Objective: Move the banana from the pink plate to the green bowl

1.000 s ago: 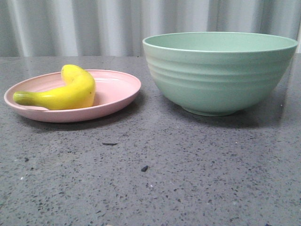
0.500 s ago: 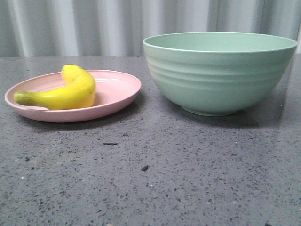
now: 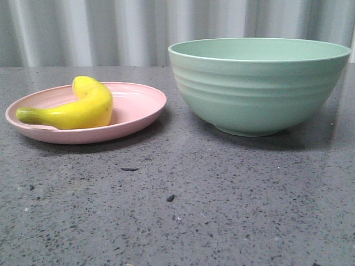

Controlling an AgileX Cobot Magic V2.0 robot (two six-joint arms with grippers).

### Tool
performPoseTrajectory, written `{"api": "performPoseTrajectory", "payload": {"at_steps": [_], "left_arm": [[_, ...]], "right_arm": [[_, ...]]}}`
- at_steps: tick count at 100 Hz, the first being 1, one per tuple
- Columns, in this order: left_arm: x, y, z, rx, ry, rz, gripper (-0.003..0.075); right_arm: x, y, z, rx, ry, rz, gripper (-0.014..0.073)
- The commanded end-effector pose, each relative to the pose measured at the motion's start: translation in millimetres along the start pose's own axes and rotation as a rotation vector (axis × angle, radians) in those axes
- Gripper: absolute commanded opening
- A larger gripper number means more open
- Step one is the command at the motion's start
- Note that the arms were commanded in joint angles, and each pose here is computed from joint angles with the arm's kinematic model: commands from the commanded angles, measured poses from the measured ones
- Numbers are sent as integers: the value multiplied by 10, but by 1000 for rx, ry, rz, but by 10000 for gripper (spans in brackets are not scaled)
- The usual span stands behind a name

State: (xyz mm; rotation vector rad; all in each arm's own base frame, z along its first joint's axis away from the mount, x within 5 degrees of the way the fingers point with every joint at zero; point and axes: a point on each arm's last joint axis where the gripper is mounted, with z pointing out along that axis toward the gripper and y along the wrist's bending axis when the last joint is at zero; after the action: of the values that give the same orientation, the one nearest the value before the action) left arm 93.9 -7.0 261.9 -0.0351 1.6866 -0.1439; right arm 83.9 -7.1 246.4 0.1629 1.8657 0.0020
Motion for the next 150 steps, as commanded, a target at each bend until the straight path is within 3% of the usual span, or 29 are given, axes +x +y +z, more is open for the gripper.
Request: {"api": "performPoseTrajectory", "payload": {"at_steps": [1, 19, 38, 88, 112, 150], "left_arm": [[-259, -20, 24, 0, -86, -3, 404], [-471, -78, 136, 23, -3, 17, 404], [-620, -253, 258, 143, 46, 108, 404], [-580, -1106, 801, 499, 382, 193, 404], [-432, -1411, 1203, 519, 515, 216, 404], [-226, -1646, 1614, 513, 727, 262, 404]], "right_arm": [[-176, 0, -9, 7, -98, -2, -62], [-176, 0, -9, 7, -98, -2, -62], [-176, 0, -9, 7, -98, -2, -62], [-176, 0, -9, 7, -98, -2, -62], [-176, 0, -9, 7, -98, -2, -62], [-176, 0, -9, 7, -98, -2, -62]]}}
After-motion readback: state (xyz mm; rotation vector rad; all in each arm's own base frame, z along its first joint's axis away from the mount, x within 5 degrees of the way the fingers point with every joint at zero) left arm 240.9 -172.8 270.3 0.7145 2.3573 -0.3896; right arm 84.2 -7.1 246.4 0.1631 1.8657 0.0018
